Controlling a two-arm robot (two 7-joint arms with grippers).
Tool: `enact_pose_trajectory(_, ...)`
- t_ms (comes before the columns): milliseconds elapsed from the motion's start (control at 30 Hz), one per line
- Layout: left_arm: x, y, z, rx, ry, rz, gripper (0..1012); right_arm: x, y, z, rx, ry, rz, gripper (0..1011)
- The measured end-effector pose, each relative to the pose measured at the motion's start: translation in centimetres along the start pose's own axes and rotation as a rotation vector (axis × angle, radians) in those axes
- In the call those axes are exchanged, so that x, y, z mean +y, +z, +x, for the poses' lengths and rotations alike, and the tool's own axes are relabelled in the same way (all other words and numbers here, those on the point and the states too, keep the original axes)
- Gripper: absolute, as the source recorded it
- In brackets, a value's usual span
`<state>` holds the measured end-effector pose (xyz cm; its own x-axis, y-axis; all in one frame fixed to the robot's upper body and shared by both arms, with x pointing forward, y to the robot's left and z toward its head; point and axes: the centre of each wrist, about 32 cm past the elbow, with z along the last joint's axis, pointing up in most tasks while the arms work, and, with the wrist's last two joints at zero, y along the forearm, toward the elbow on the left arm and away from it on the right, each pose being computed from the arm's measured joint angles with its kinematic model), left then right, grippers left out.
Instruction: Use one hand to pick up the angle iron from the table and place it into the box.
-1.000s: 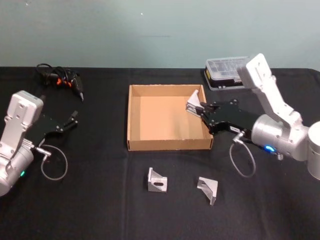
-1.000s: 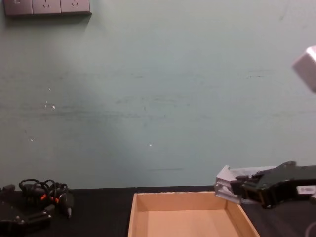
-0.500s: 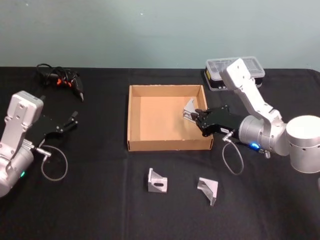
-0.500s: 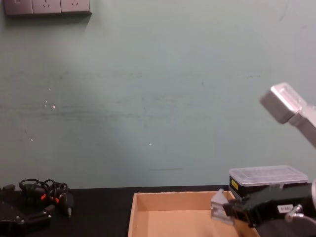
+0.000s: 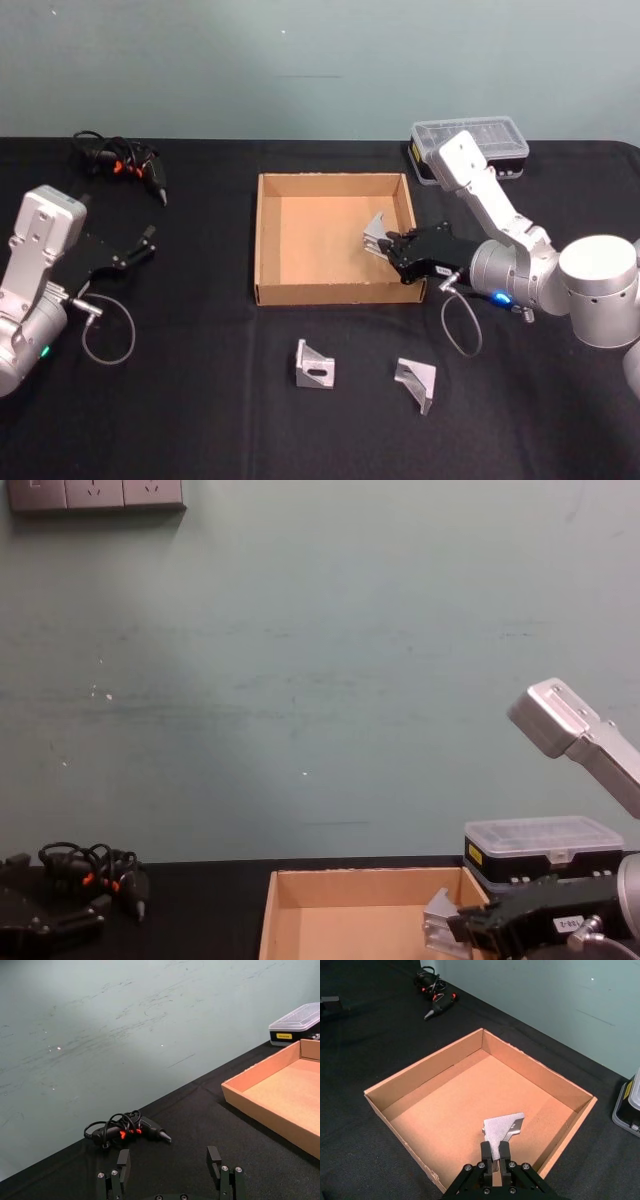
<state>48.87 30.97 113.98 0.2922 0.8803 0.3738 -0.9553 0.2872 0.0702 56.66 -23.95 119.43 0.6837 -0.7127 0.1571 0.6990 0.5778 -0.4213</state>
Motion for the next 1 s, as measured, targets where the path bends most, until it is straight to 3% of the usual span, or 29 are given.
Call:
enact_pose_trajectory(733, 0.00, 0.00, 0.00, 0.000, 0.000, 0.000, 1000, 0.28, -0.65, -0.10, -0.005, 0.008, -0.016, 116)
enact_pose_trajectory(1000, 0.00, 0.00, 0.00, 0.000, 0.000, 0.000, 1000, 0.01, -0.66, -0.05, -0.008, -0.010, 0.001, 369)
